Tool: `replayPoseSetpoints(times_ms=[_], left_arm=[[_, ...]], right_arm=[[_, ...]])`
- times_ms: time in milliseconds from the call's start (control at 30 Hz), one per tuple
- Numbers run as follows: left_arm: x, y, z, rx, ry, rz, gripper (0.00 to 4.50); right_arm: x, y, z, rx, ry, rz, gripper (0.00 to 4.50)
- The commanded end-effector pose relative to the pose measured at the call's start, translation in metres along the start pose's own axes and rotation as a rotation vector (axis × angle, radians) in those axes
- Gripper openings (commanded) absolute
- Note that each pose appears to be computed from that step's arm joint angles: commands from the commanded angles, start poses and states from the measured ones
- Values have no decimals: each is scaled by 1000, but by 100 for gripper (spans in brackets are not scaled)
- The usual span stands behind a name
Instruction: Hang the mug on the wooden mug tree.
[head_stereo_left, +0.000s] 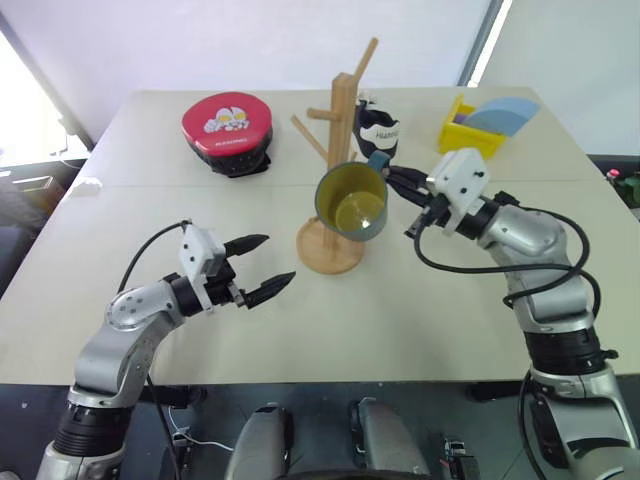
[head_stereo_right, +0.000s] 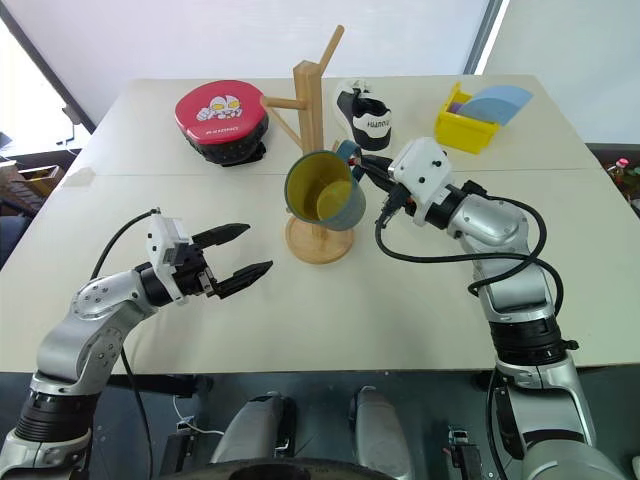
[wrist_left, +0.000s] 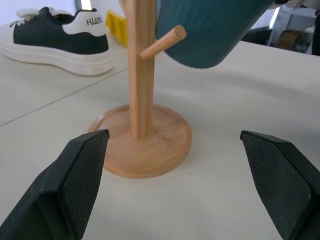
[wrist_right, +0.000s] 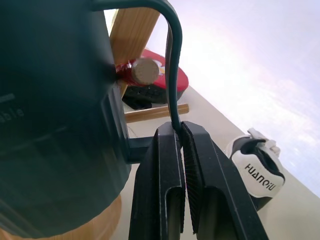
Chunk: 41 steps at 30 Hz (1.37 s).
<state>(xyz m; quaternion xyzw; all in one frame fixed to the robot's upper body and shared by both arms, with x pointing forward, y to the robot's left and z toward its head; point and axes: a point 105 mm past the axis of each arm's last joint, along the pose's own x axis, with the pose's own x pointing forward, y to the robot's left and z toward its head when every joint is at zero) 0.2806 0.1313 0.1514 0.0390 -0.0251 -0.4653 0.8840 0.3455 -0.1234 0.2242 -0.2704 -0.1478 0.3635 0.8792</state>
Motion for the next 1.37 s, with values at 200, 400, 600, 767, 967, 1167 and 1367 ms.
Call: replayPoseSetpoints(times_ms=[200,400,600,767,967,1167,1367], left_arm=[[5,-4,35,57,-94,-15,450],[6,-3,36,57,-95,-15,450],[2,7,30,36,-76,44,450],[-13,37,18,19,-72,225,450],[-49,84,-15,-9,-27,559,450],[-85,99,-57,-75,45,782,450],[-86,94,-57,-75,38,773,450]], right_arm=[[11,3,5,-34,-11,26,7],[11,-2,6,-45,-15,0,259],[-26,-27,8,-68,-16,-85,359],[-65,-37,-19,65,36,-185,359],[-109,-36,-78,313,100,-424,359],[-137,-23,-122,387,184,-607,359],[-140,-16,-131,397,191,-605,359]])
